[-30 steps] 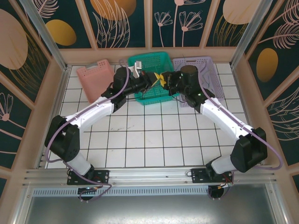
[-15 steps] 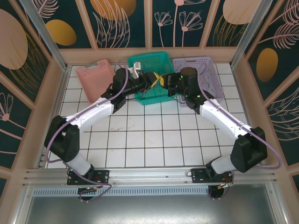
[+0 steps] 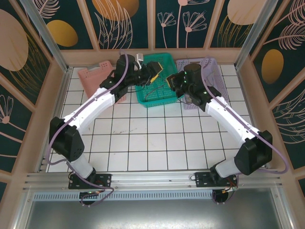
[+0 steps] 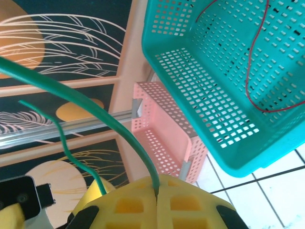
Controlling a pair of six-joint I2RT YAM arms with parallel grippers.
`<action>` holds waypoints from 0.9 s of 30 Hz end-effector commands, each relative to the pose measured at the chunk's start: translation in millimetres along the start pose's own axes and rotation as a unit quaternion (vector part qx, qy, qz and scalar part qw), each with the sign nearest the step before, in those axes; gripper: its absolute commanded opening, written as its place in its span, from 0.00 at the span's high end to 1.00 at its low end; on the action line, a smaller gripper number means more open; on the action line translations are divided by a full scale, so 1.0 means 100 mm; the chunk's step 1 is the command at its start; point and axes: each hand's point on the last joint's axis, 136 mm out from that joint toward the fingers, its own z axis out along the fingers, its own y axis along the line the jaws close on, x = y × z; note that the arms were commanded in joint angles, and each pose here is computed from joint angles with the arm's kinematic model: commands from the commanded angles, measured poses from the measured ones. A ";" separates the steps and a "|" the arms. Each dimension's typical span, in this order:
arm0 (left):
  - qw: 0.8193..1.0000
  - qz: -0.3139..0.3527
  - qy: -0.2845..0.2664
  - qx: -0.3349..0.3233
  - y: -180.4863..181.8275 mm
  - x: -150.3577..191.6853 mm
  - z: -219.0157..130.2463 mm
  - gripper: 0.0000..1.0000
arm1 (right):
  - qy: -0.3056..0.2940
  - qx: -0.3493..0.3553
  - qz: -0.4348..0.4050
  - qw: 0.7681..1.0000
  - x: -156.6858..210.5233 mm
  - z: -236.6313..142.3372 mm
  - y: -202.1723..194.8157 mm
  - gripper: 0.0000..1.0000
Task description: Untangle the cables
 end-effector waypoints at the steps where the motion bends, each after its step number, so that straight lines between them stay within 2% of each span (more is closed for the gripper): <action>1: 0.998 0.008 0.019 -0.060 0.35 0.06 0.11 0.48 | 0.002 0.005 -0.026 1.000 0.01 0.00 0.05 1.00; 5: 0.997 0.014 0.023 -0.070 0.42 0.07 0.15 0.62 | 0.005 0.008 -0.032 0.999 0.01 0.00 0.06 1.00; 7: 0.996 0.025 0.017 -0.082 0.46 0.04 0.13 0.75 | 0.006 0.017 -0.033 0.999 0.02 -0.01 0.02 1.00; 9: 0.993 0.041 -0.004 -0.107 0.51 -0.07 0.05 0.94 | 0.004 0.028 -0.028 0.999 0.00 -0.06 -0.07 1.00; 10: 0.992 0.047 -0.014 -0.119 0.53 -0.11 0.00 1.00 | 0.001 0.031 -0.022 0.999 -0.02 -0.08 -0.13 1.00; 14: 0.988 0.035 -0.040 -0.143 0.70 -0.24 -0.16 1.00 | -0.023 0.017 0.014 0.999 -0.14 -0.24 -0.29 1.00; 21: 0.992 -0.066 -0.072 -0.080 0.76 -0.30 -0.36 1.00 | -0.051 -0.047 0.164 0.984 -0.20 -0.36 -0.64 1.00; 27: 0.990 -0.112 -0.080 -0.031 0.66 -0.42 -0.41 1.00 | -0.031 -0.054 0.213 0.975 -0.08 -0.28 -0.65 1.00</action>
